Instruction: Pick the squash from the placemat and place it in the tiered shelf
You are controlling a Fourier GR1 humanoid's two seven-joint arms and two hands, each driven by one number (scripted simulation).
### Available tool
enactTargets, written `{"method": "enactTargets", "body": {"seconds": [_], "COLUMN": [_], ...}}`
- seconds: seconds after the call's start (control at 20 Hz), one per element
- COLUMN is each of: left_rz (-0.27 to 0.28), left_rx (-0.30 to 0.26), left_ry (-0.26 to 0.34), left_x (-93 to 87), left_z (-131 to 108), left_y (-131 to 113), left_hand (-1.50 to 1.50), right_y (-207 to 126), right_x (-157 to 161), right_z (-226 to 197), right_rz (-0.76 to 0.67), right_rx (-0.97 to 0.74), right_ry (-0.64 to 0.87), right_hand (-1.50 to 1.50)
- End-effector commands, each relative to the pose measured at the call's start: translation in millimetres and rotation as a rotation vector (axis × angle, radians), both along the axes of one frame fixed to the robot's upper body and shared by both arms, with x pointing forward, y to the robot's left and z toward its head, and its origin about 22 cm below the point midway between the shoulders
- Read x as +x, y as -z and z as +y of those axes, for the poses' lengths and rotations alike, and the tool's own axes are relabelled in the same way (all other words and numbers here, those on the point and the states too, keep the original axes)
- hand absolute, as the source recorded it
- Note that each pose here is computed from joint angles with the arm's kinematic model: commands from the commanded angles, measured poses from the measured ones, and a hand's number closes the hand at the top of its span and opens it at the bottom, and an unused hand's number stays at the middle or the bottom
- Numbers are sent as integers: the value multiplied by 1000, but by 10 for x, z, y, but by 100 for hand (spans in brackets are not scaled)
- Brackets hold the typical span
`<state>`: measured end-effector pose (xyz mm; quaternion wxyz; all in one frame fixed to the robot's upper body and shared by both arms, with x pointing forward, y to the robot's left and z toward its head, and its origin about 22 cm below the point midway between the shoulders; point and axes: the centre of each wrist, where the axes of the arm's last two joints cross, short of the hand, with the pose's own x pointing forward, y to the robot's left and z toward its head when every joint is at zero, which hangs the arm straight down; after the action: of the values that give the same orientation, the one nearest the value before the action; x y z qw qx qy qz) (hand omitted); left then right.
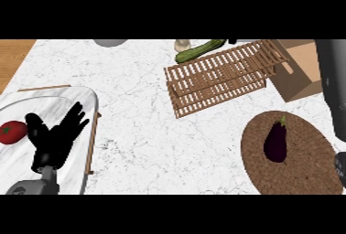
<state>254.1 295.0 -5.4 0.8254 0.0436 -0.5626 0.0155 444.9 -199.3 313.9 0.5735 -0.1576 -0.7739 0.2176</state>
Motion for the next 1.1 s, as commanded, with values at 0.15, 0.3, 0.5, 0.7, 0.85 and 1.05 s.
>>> {"method": "enactTargets", "body": {"seconds": [0.15,0.3,0.5,0.7,0.85,1.05], "left_rz": [83,83,93,75,77,79], "left_rx": [-4,-18,-2,-6,1,1], "left_ry": [-18,1,6,-2,0,-2], "left_x": [17,-10,-150,-100,-29,-42], "left_z": [-66,-47,92,-111,-91,-91], "left_y": [243,268,139,258,254,204], "left_hand": [0,0,0,0,0,0], "right_y": [-148,-384,-403,-349,-506,-432], "right_x": [37,-16,-82,-118,-260,-412], "right_z": [-201,-315,-813,-1246,-1612,-2119], "right_rz": [33,2,-66,-78,-67,-39], "right_rx": [287,375,367,430,493,563], "right_ry": [-17,85,235,367,378,397], "right_hand": [-150,-150,-150,-150,-150,-150]}}
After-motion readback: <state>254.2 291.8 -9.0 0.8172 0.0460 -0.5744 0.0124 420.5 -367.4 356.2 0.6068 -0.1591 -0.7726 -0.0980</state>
